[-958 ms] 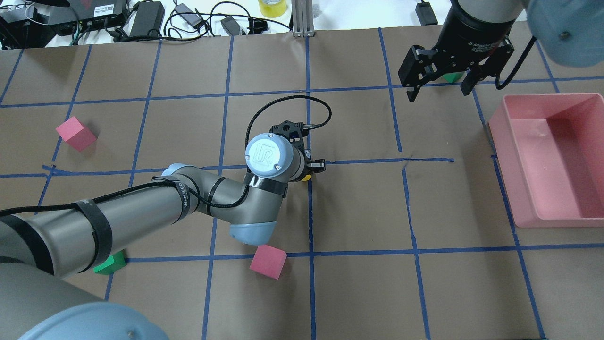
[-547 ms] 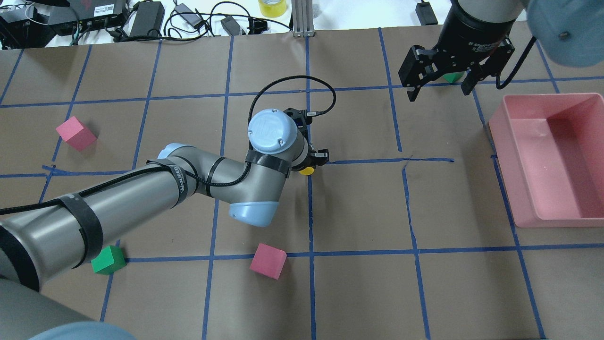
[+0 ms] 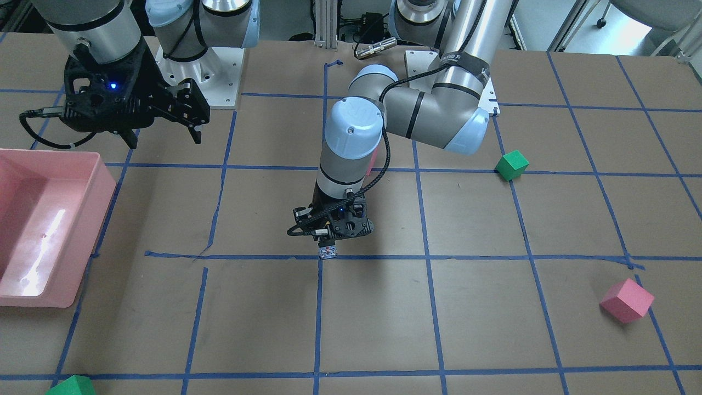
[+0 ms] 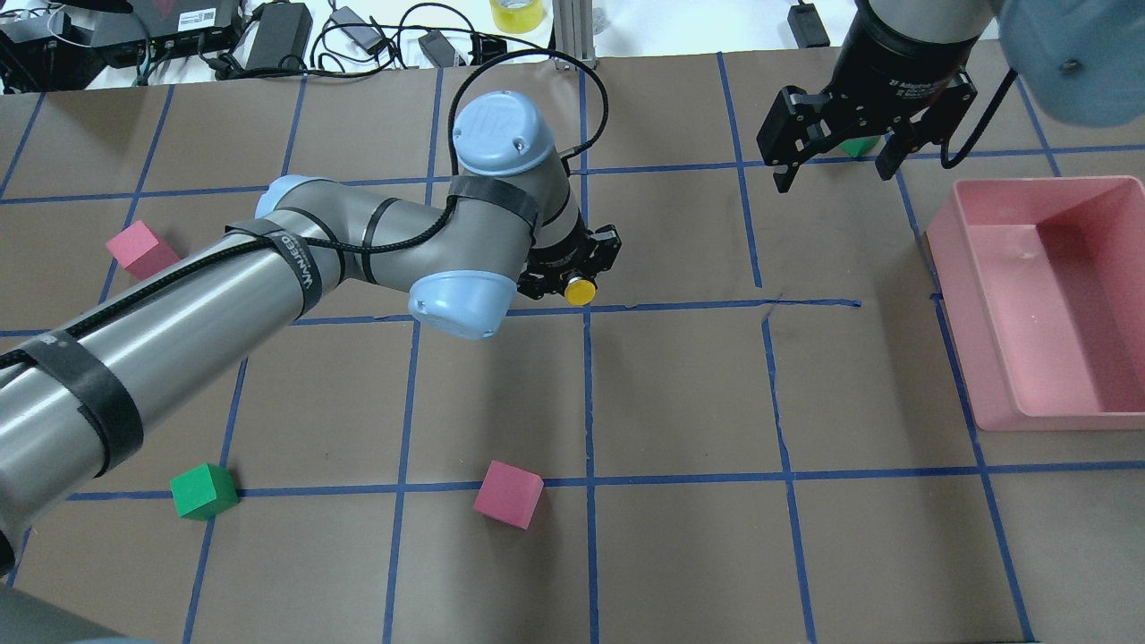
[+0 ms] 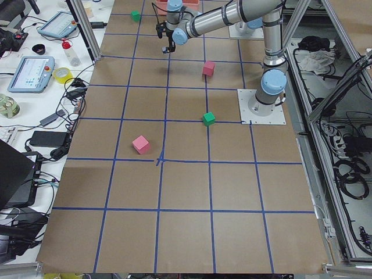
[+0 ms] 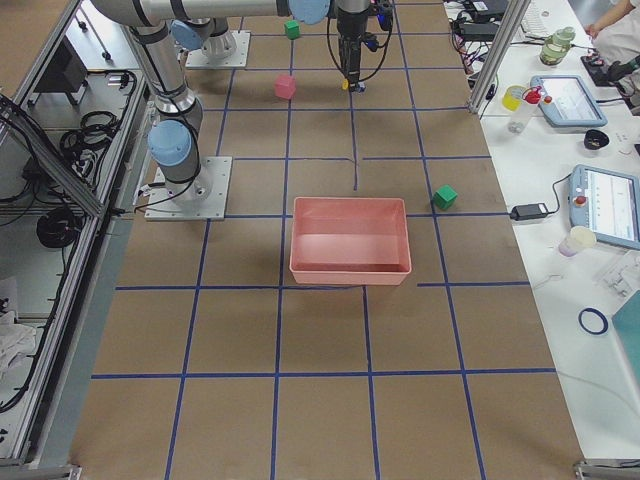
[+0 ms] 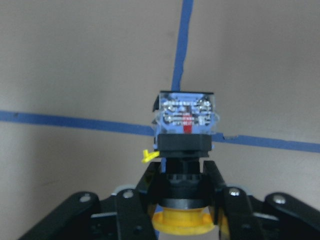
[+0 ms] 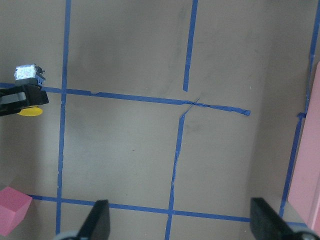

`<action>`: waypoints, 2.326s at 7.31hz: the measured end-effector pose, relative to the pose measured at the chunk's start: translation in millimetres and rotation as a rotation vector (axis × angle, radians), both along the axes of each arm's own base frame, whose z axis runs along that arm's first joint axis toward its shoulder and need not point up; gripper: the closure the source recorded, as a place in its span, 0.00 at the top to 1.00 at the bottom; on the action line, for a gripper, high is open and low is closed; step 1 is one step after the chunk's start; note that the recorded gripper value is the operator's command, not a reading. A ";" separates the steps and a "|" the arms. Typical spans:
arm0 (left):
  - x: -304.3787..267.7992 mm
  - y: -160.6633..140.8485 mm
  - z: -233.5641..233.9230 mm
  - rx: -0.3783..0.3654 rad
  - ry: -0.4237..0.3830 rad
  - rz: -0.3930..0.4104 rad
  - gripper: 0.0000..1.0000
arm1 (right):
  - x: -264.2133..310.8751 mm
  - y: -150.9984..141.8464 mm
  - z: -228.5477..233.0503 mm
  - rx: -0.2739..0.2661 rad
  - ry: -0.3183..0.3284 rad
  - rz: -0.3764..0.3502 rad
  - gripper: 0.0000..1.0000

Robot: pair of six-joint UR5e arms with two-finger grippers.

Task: Align button upright
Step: 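Rotate the held switch yellow cap down and lower it to the table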

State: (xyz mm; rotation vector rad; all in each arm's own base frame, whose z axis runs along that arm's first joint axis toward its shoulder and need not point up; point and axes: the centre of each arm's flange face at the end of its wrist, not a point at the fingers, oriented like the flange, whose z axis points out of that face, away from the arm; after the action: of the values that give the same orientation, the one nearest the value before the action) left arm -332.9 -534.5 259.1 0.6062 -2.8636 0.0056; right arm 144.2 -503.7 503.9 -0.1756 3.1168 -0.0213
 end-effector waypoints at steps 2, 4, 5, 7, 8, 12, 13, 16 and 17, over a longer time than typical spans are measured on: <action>24.4 -13.7 -5.4 0.139 0.124 0.305 0.00 | 0.2 0.2 -0.5 0.001 0.000 0.001 1.00; 48.3 -19.5 -22.7 0.313 0.269 0.497 0.00 | 0.4 0.2 -0.8 0.001 0.000 0.002 1.00; 63.0 -16.7 -34.6 0.398 0.361 0.544 0.00 | 0.4 0.3 -0.8 0.002 0.000 0.004 1.00; 82.8 -7.2 -51.6 0.525 0.523 0.595 0.00 | 0.3 0.5 -1.8 0.004 0.000 0.007 1.00; 91.0 1.8 -63.0 0.571 0.571 0.609 0.00 | 0.3 0.6 -2.7 0.006 0.000 0.007 1.00; 105.2 20.6 -91.0 0.675 0.592 0.670 0.00 | 0.1 1.0 -4.1 0.009 0.000 0.007 1.00; 106.0 21.6 -94.6 0.691 0.589 0.686 0.00 | -0.1 1.1 -4.2 0.010 0.000 0.006 1.00; 105.0 22.0 -103.3 0.724 0.600 0.704 0.00 | 0.0 1.5 -4.3 0.011 0.000 0.007 1.00; 104.9 22.0 -104.5 0.729 0.604 0.707 0.00 | 0.0 1.3 -4.5 0.011 0.000 0.007 1.00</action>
State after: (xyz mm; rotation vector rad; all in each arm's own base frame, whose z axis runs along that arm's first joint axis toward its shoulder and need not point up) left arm -228.0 -512.5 154.6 1.4173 -1.8884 -0.9470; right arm 144.2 -502.4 499.4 -0.1868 3.1160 -0.0033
